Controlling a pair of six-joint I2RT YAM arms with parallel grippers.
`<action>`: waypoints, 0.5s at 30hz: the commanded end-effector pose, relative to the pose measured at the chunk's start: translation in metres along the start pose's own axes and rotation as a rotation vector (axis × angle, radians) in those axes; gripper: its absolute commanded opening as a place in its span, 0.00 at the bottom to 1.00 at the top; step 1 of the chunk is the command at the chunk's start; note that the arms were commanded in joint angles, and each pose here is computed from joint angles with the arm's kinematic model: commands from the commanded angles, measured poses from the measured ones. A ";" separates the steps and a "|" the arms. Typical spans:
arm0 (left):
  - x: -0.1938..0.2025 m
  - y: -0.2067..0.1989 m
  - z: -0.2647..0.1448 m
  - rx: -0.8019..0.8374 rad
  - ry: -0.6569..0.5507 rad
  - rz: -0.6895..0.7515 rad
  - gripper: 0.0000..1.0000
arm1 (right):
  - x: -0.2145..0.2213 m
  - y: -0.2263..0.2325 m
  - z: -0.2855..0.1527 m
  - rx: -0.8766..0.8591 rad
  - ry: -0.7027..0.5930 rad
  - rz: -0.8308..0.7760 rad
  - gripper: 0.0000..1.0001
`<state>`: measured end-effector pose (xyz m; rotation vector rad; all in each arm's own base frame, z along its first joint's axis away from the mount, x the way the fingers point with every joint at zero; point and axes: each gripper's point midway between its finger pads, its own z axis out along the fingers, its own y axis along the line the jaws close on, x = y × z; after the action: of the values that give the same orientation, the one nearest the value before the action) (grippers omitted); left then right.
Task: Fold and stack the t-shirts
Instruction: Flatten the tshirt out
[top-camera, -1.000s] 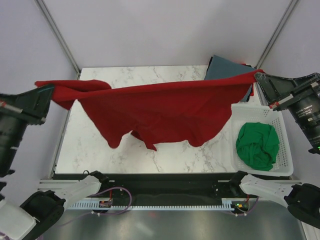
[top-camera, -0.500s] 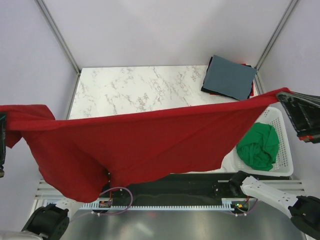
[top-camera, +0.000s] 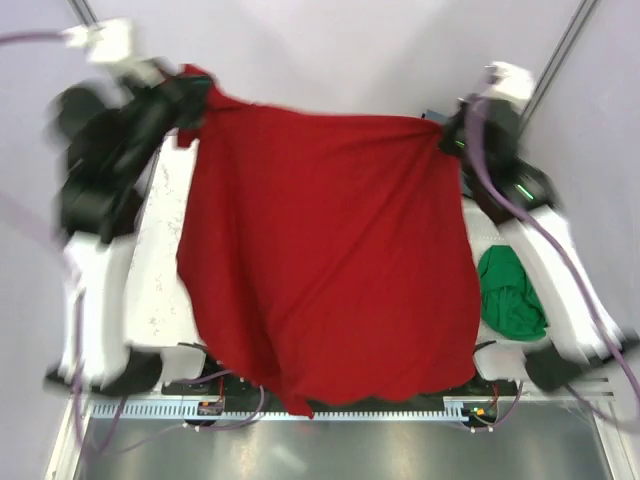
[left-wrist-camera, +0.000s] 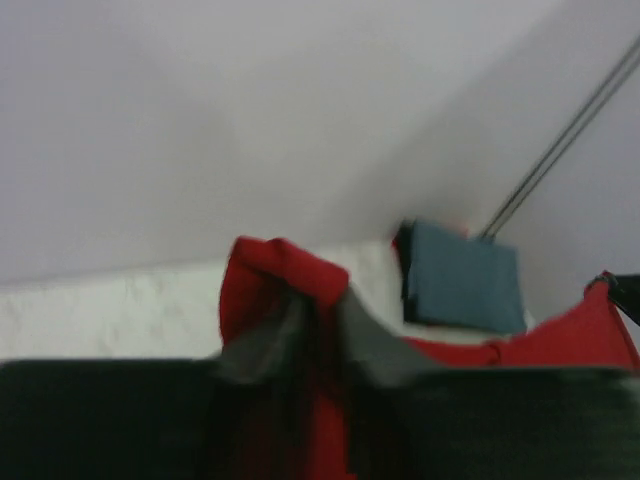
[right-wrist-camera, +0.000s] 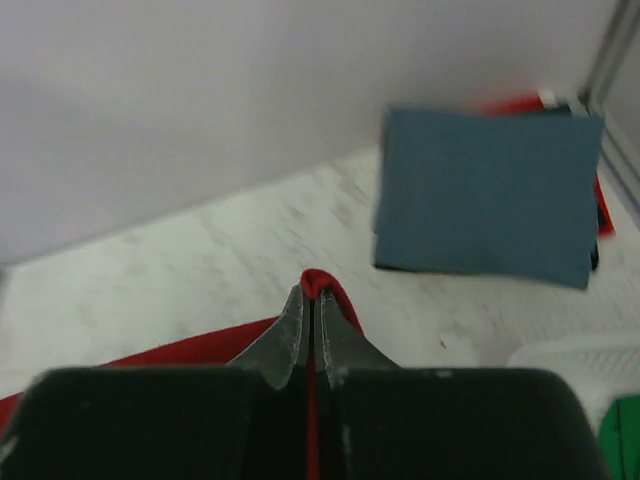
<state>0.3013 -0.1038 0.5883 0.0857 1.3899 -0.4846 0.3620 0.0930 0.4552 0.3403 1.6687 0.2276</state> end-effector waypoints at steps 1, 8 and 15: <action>0.213 0.102 0.082 -0.260 0.647 -0.071 0.37 | 0.146 -0.102 0.081 0.376 0.396 -0.060 0.11; 0.267 0.101 0.058 -0.212 0.665 -0.107 1.00 | 0.172 -0.096 0.075 0.309 0.404 -0.096 0.98; 0.314 0.113 0.018 -0.290 0.728 -0.131 1.00 | 0.210 -0.096 0.050 0.201 0.460 -0.056 0.98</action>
<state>0.3905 -0.0961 0.2348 -0.0531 2.3312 -0.3402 0.3857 0.0665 0.2489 0.4236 2.1165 0.0458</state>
